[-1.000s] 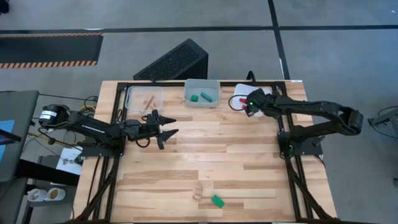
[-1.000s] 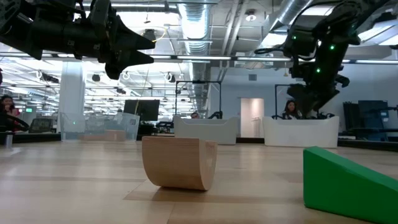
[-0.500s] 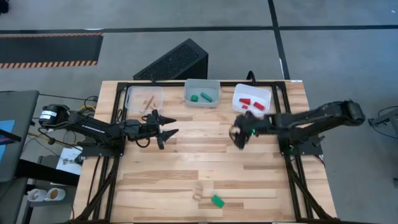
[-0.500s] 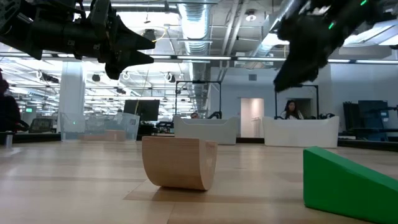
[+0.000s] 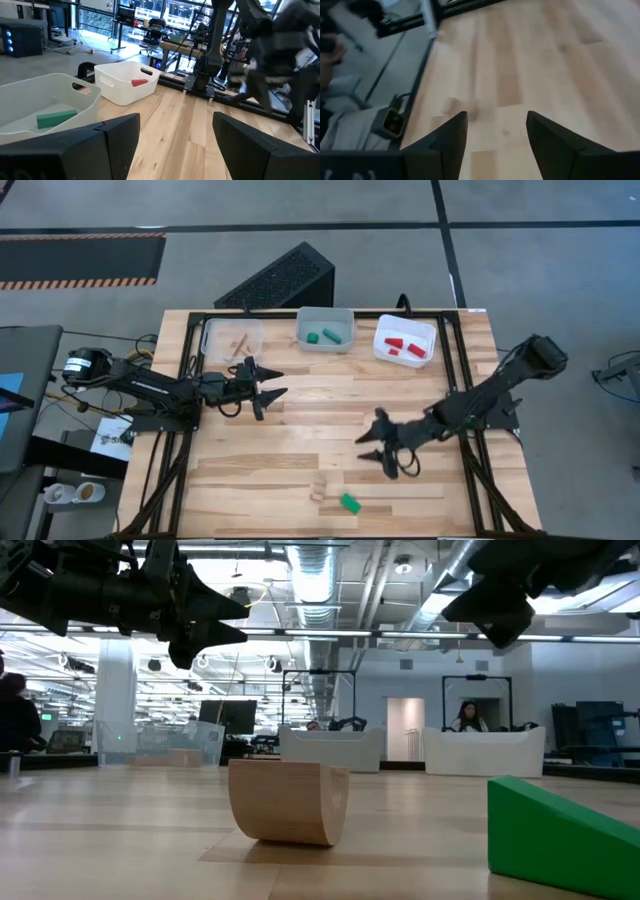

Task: Sort & place blocks by color
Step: Put the green block into the gray bin

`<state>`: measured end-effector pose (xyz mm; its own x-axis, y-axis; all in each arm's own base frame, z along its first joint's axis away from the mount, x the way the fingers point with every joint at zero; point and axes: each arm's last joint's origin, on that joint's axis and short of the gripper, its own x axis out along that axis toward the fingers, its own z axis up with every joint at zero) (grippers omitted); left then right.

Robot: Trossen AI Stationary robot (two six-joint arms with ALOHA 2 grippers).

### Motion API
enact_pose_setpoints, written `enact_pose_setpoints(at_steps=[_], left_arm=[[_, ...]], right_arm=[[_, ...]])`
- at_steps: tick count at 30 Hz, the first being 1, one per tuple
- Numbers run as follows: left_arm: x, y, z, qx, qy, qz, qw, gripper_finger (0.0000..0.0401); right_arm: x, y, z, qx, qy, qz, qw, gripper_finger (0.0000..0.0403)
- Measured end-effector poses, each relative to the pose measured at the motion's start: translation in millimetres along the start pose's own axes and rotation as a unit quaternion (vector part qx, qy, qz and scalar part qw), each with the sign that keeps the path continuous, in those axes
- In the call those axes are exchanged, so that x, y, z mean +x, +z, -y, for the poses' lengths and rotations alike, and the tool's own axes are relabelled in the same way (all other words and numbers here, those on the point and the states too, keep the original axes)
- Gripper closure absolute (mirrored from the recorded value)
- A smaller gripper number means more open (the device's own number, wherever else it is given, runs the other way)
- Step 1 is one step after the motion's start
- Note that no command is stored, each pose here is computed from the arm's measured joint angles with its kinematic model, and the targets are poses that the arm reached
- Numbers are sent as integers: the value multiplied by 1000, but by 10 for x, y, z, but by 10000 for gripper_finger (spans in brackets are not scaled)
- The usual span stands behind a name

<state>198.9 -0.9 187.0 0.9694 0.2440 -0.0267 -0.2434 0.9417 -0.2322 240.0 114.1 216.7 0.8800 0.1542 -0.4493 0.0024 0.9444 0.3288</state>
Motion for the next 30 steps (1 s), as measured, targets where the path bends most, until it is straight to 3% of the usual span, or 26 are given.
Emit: enact_pose_setpoints(at_steps=[9, 13, 15, 20, 23, 30], left_arm=[[0, -23, -6, 0, 3, -12, 1000, 165], [0, -25, -6, -5, 4, -12, 1000, 165], [0, -29, -7, -9, 4, -15, 1000, 165], [0, -34, -8, -12, 5, -17, 1000, 165], [0, -40, -10, -12, 6, -20, 1000, 165], [0, -40, -10, -12, 6, -20, 1000, 165]], right_arm=[[559, -174, -465, -49, 37, -76, 995, 179], [751, -60, -644, -9, 42, -125, 991, 179], [819, 2, -713, 1, 30, -161, 986, 179], [967, -110, -859, -43, -20, -269, 962, 179], [1068, -162, -939, -51, -22, -299, 953, 179], [1247, -149, -838, 33, -25, -320, 946, 179]])
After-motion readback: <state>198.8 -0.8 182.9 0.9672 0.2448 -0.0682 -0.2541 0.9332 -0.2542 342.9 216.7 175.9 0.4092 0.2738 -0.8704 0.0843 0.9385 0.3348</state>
